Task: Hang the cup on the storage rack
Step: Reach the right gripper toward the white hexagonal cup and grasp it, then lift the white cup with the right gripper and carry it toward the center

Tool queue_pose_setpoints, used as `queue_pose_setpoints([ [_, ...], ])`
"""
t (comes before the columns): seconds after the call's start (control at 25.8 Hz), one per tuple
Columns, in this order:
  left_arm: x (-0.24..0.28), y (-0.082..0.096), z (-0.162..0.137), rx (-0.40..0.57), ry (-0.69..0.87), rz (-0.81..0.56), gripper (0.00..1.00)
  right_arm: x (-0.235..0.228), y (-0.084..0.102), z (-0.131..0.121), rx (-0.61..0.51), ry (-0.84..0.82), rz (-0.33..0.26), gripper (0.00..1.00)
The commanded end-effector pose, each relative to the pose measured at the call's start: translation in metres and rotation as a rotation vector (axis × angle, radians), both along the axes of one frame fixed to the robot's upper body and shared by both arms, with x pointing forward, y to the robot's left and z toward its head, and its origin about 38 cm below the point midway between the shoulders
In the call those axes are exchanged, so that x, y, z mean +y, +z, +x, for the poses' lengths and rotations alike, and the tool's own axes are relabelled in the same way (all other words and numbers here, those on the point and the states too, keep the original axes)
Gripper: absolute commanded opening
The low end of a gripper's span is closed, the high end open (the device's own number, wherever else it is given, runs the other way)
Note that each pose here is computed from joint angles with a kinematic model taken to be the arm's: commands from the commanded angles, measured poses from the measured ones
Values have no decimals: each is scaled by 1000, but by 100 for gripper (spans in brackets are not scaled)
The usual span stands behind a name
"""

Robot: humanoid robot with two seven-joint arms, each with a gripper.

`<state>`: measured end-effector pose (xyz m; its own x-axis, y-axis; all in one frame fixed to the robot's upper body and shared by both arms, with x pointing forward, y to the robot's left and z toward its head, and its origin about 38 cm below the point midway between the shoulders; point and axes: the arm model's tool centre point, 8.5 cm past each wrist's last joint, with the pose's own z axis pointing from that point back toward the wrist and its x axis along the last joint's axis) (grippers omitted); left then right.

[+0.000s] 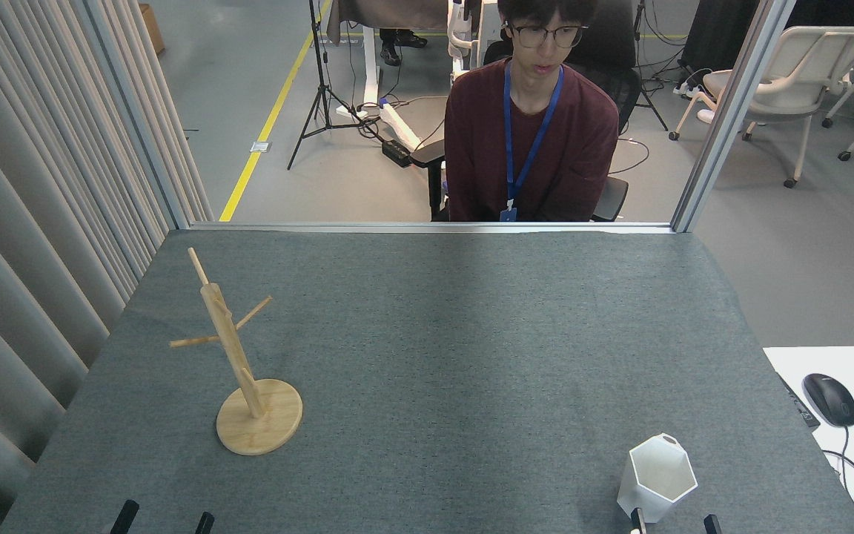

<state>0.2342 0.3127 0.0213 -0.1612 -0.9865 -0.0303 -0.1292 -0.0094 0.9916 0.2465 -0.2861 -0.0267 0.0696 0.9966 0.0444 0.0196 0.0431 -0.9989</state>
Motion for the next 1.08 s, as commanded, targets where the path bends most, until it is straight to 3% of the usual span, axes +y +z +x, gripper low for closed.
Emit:
queue_pose_setpoints([
  [0.0, 0, 0, 0, 0, 0, 0, 100, 0, 0, 7, -5, 4, -2, 99],
  [0.46, 1, 0, 0, -1, 7, -3, 100, -2, 4, 22, -22, 10, -8, 99],
  [1.05, 1, 2, 0, -6, 10, 1, 100, -3, -10, 44, 6, 3, 6, 99],
])
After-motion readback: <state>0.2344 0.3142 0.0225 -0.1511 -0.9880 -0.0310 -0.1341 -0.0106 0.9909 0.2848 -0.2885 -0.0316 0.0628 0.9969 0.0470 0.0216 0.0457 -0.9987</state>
